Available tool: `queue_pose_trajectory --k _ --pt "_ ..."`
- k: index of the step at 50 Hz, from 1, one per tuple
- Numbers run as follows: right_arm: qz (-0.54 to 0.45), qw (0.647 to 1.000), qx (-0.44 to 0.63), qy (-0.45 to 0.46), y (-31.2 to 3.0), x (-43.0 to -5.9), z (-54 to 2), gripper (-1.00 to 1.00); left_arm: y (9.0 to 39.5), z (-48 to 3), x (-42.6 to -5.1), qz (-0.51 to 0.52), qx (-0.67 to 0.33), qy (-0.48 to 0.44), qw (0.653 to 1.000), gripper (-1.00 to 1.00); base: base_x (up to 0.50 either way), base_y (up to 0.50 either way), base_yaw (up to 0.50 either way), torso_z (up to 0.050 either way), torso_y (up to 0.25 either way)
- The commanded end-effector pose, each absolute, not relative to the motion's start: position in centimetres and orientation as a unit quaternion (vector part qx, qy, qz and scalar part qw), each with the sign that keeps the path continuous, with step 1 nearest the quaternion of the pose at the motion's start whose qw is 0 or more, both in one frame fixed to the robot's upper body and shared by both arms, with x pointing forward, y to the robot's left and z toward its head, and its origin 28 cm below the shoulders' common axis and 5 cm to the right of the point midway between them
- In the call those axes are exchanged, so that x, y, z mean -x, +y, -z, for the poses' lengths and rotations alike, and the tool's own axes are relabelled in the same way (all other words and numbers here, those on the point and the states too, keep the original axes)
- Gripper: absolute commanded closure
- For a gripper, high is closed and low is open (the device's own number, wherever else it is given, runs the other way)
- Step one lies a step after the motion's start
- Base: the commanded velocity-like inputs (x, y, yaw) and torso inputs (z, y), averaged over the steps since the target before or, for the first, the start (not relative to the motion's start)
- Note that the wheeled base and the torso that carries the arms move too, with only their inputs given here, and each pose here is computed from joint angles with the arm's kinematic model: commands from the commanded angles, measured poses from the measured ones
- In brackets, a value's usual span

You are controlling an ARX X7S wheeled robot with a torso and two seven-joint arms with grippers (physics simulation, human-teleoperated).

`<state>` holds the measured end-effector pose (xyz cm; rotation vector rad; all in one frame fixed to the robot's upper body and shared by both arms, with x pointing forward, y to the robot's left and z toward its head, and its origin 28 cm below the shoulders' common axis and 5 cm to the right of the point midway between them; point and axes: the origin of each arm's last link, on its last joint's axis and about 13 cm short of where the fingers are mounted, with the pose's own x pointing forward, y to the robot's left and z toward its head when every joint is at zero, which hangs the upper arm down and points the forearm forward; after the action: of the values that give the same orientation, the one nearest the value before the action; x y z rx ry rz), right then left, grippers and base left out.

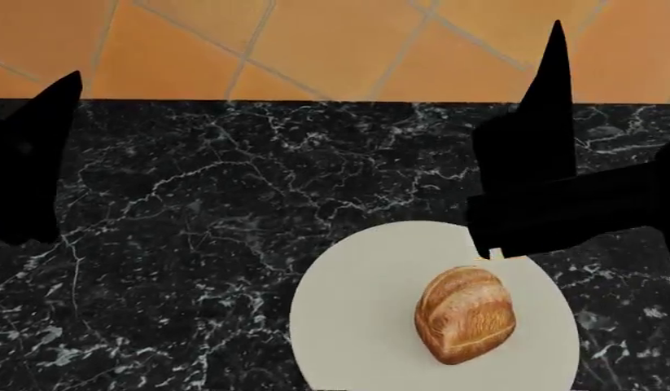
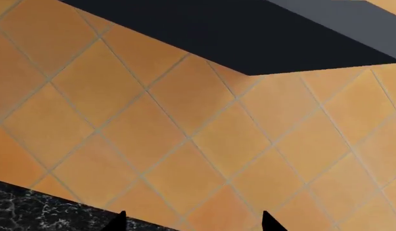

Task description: Place all breads on the cutting board.

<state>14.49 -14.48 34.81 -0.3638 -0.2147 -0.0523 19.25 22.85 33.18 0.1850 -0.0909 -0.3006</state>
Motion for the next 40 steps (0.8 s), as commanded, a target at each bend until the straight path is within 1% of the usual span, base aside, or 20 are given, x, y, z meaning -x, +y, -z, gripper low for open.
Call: queue_pose_trajectory --k 1,17,21,29,40 --pt "0.023 0.978 0.157 -0.132 -14.5 -14.5 -35.7 -1.0 22.7 -33.5 -19.3 0.162 -0.084 -0.056 0.982 -1.0 0.19 -0.5 0.0 0.0 0.0" --pt "0.022 0.976 0.162 -0.145 -14.3 -14.2 -35.6 -1.0 22.4 -32.7 -18.5 0.178 -0.085 -0.047 0.979 -1.0 0.15 -0.5 0.0 0.0 0.0" --pt "0.021 0.977 0.15 -0.148 -14.3 -14.2 -35.6 -1.0 20.9 -30.7 -17.6 0.233 -0.107 -0.019 0.966 -1.0 0.0 0.0 0.0 0.0 0.0" --pt "0.022 0.977 0.142 -0.155 -14.6 -13.8 -35.7 -1.0 19.8 -30.2 -19.1 0.29 -0.103 0.01 0.951 -1.0 0.0 0.0 0.0 0.0 0.0" --pt "0.021 0.979 0.135 -0.153 -14.8 -13.8 -35.2 -1.0 18.1 -30.5 -21.3 0.328 -0.114 0.035 0.937 -1.0 0.0 0.0 0.0 0.0 0.0"
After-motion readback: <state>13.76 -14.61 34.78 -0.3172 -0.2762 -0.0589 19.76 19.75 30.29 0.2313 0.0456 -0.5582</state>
